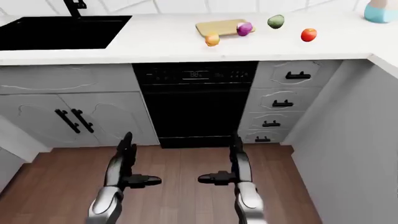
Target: Place the avocado, onion, tomato and bell pepper on the cutting board.
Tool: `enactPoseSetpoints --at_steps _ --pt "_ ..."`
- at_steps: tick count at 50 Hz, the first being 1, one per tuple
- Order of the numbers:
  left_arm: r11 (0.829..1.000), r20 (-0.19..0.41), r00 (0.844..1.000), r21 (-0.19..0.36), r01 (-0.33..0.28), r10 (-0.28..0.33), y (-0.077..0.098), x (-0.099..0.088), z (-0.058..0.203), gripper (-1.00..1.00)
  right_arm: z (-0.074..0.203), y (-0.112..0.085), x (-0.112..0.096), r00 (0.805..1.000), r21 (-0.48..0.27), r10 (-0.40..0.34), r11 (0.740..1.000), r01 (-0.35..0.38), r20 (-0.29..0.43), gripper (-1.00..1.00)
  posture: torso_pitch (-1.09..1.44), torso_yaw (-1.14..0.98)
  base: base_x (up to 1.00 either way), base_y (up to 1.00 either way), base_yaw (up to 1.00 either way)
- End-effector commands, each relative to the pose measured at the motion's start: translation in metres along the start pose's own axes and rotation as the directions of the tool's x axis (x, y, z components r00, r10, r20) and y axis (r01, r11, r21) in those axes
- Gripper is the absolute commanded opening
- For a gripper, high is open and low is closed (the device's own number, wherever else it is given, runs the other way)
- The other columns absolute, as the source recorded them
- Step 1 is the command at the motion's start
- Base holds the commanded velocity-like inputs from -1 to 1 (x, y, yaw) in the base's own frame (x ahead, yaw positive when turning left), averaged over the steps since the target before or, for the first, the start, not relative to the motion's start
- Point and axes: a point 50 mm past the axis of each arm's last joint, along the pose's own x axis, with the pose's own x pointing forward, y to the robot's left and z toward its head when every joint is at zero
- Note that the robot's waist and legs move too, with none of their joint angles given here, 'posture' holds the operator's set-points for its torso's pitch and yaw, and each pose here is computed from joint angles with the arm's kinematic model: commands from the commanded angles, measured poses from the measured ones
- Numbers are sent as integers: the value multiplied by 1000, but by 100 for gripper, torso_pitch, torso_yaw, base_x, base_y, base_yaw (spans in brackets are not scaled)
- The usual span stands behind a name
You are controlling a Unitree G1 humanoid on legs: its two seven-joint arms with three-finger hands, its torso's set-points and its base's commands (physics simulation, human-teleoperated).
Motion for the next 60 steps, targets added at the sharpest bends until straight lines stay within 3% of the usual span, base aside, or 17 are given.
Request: enactPoseSetpoints --at_steps 1,3,5,10,14,17,23,31,37,42,60 --pt "1000 195 981 6 -4 3 0 7 48 100 52 -1 5 978 13 -2 1000 0 207 100 0 0 0 0 0" --pt "998 193 981 45 -42 33 7 12 45 100 61 2 7 976 12 4 1000 -7 219 100 0 0 0 0 0" --pt "999 212 977 21 -30 25 6 10 56 100 67 3 7 973 0 14 1000 -14 229 100 0 0 0 0 0" --pt "999 242 970 34 -42 32 7 9 76 100 89 3 5 964 -33 24 999 -16 263 100 0 0 0 0 0" --pt "997 312 949 43 -56 40 8 7 118 100 111 2 2 956 -55 33 998 -18 291 100 0 0 0 0 0" --pt "998 357 934 54 -24 3 0 8 154 100 134 1 4 945 -81 44 997 -19 325 100 0 0 0 0 0" --pt "998 459 888 55 -11 -16 -8 20 215 100 186 3 16 908 -137 85 990 -30 411 100 0 0 0 0 0" --pt "998 524 851 59 9 -38 -17 23 262 100 222 2 19 884 -178 110 984 -30 455 100 0 0 23 0 0" --pt "998 542 839 62 6 -39 -20 21 271 100 229 -5 4 879 -190 103 982 -15 466 100 0 0 45 0 0" --pt "998 562 827 57 -21 -14 -7 13 285 100 237 -6 0 871 -189 98 982 -6 482 100 0 0 47 0 0" --pt "998 564 825 38 -53 23 7 3 279 100 244 -8 -2 858 -163 83 987 2 508 100 0 0 47 -17 0"
